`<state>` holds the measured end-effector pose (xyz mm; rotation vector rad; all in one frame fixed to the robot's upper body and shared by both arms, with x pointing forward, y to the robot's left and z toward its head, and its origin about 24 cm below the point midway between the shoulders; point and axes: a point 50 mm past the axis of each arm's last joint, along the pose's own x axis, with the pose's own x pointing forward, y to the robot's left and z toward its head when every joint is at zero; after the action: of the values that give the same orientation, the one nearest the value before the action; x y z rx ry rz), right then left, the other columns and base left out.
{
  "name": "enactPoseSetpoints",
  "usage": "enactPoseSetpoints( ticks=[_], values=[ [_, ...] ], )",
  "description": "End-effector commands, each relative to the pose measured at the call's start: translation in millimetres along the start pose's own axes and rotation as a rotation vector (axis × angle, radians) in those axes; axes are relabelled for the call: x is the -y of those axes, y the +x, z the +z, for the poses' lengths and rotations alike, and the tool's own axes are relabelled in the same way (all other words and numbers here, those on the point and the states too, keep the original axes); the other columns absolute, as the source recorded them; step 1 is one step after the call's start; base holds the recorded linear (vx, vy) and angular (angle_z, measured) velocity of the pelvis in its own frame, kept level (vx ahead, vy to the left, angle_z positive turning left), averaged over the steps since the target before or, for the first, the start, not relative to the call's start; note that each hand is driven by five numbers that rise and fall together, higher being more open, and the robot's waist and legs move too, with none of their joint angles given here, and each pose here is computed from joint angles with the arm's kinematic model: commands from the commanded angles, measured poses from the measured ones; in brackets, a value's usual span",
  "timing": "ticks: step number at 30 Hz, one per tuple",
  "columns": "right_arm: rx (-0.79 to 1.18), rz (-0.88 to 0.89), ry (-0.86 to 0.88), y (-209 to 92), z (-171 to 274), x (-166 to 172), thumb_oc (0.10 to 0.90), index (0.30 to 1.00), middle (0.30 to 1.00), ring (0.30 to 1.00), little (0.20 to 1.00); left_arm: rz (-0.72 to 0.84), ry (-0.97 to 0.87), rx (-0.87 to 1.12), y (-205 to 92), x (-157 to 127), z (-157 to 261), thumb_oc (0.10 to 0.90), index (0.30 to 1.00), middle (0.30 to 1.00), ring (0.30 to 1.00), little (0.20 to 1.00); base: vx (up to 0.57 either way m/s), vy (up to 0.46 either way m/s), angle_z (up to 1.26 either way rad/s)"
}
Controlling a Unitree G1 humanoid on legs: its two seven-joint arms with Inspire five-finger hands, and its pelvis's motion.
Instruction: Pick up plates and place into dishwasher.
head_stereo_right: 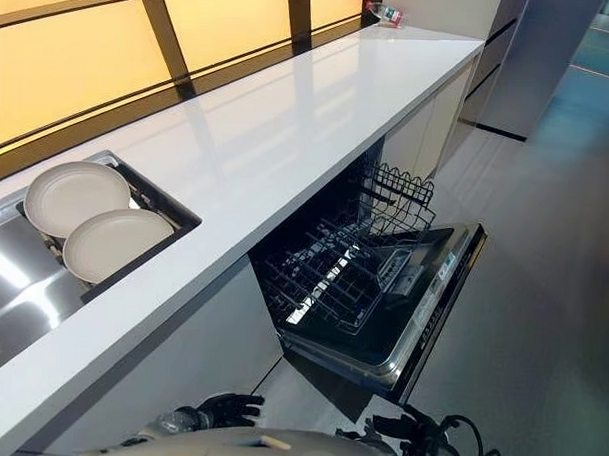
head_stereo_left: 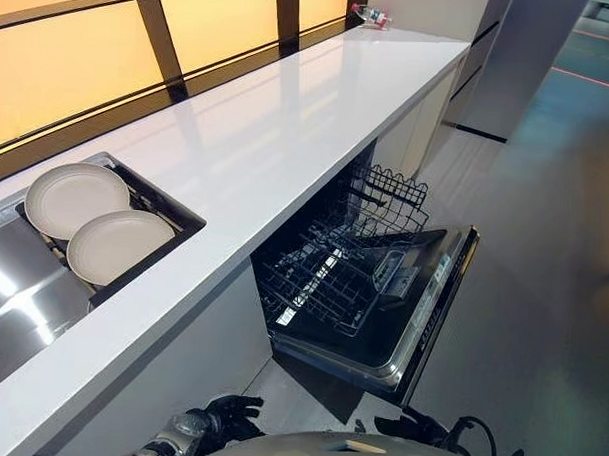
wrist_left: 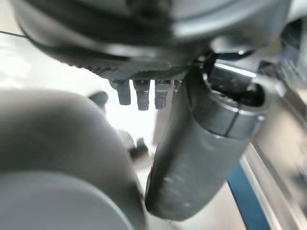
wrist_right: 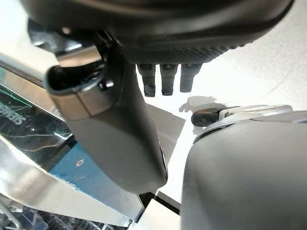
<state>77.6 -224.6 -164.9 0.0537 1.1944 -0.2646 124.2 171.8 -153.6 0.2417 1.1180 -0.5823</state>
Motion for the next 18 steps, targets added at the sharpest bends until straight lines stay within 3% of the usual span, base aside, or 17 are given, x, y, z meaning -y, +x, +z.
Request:
enactPoseSetpoints(
  ticks=[1, 7, 9, 18],
  values=[
    [0.093, 0.039, -0.058, 4, 35, -18, 0.8, 0.9, 0.9, 0.9, 0.9, -0.098, 0.148, 0.188, -6, -16, 78, 0.8, 0.9, 0.9, 0.9, 0.9, -0.02, 0.036, -0.05],
    [0.087, 0.021, -0.044, 3, 31, -13, 0.8, 0.9, 0.9, 0.9, 0.9, -0.414, 0.011, 0.504, -55, -13, 163, 0.8, 0.9, 0.9, 0.9, 0.9, -0.01, 0.014, -0.03],
    [0.081, 0.002, -0.026, 2, 26, -12, 0.8, 0.9, 0.9, 0.9, 0.9, -0.558, 0.001, 0.599, -79, 4, 192, 0.8, 0.9, 0.9, 0.9, 0.9, -0.01, -0.002, 0.02],
    [0.055, -0.005, 0.009, 2, 16, -10, 0.8, 0.9, 0.9, 0.9, 0.9, -1.029, -0.029, 0.729, -140, 69, 241, 0.8, 0.9, 0.9, 0.9, 0.9, 0.0, -0.018, 0.07]
  ],
)
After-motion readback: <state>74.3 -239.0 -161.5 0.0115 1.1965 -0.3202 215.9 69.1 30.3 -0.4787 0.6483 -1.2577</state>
